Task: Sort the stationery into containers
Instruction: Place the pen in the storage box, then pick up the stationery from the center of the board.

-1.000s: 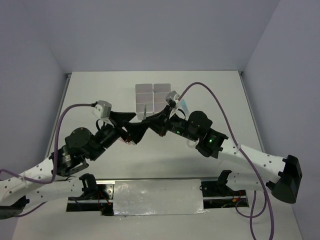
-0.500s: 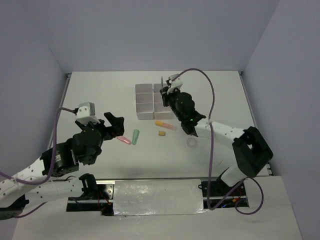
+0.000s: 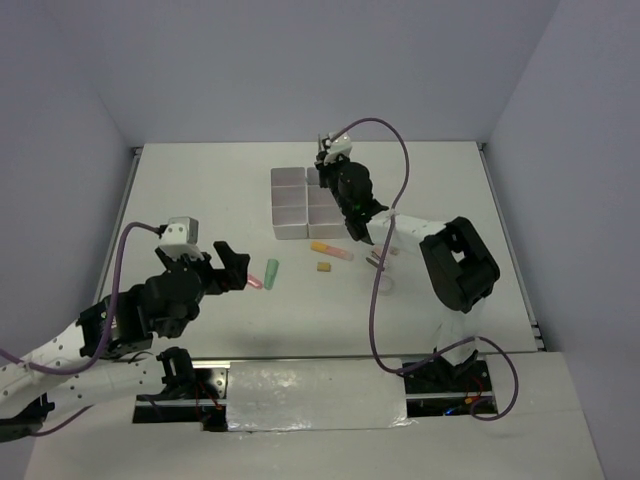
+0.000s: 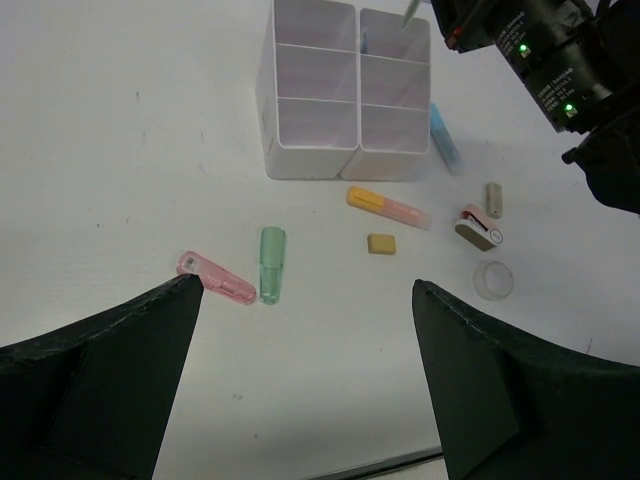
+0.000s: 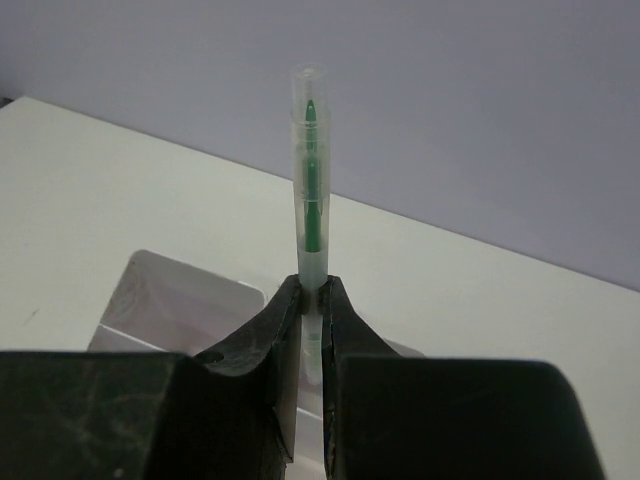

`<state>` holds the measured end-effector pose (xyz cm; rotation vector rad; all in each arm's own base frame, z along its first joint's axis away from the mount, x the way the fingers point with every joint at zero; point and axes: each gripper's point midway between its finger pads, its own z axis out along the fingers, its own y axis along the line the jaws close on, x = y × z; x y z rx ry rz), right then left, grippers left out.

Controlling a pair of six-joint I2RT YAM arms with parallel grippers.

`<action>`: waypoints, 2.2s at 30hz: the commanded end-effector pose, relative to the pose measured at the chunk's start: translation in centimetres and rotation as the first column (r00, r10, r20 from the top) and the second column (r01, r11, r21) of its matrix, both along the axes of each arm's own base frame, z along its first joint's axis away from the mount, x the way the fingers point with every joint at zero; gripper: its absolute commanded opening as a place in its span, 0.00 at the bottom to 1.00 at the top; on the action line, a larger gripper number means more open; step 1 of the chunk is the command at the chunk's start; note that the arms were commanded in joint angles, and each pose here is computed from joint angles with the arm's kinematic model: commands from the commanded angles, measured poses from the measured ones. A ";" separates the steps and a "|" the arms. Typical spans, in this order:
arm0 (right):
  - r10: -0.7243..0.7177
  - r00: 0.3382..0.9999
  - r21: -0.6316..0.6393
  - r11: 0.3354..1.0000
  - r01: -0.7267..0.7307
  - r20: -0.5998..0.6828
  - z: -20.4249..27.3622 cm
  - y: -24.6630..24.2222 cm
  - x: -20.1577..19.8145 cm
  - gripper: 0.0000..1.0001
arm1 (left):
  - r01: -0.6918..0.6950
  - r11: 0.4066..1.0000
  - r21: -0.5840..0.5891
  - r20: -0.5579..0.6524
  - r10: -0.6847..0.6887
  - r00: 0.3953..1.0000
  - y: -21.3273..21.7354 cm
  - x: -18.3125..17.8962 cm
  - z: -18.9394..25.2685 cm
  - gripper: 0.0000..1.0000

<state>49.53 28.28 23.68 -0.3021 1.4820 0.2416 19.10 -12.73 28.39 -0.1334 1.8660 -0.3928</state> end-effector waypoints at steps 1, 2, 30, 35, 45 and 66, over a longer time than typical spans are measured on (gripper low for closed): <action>0.013 0.997 0.054 0.998 -0.017 0.072 2.4 0.8 0.8 0.00 | 0.032 0.999 -0.023 0.013 -0.032 0.999 -0.5 -0.3 0.8 0.99; 0.024 0.997 0.061 0.998 -0.029 0.071 2.2 0.9 0.6 0.00 | 0.034 0.999 -0.021 0.014 -0.034 0.999 -0.5 -0.3 0.8 0.99; 0.130 0.992 0.071 0.989 -0.129 0.003 0.1 1.3 -1.8 0.54 | 0.075 0.997 -0.017 0.020 -0.074 0.997 -1.0 -0.7 1.6 0.99; 0.294 0.956 0.170 0.942 -0.289 -0.003 4.4 1.4 -6.6 1.00 | 0.010 0.996 0.085 -0.067 -0.004 0.998 -1.6 0.0 -0.9 0.99; 0.407 0.845 0.040 0.906 -0.421 -0.348 1.6 -2.5 -18.3 0.94 | -0.130 0.981 0.147 -0.311 0.171 0.935 0.5 4.5 -6.7 0.99; -0.161 0.621 -0.084 0.985 0.152 -0.767 -10.9 -0.6 -20.4 0.97 | -0.181 0.962 0.203 -0.178 0.218 0.960 6.2 3.2 -4.7 0.99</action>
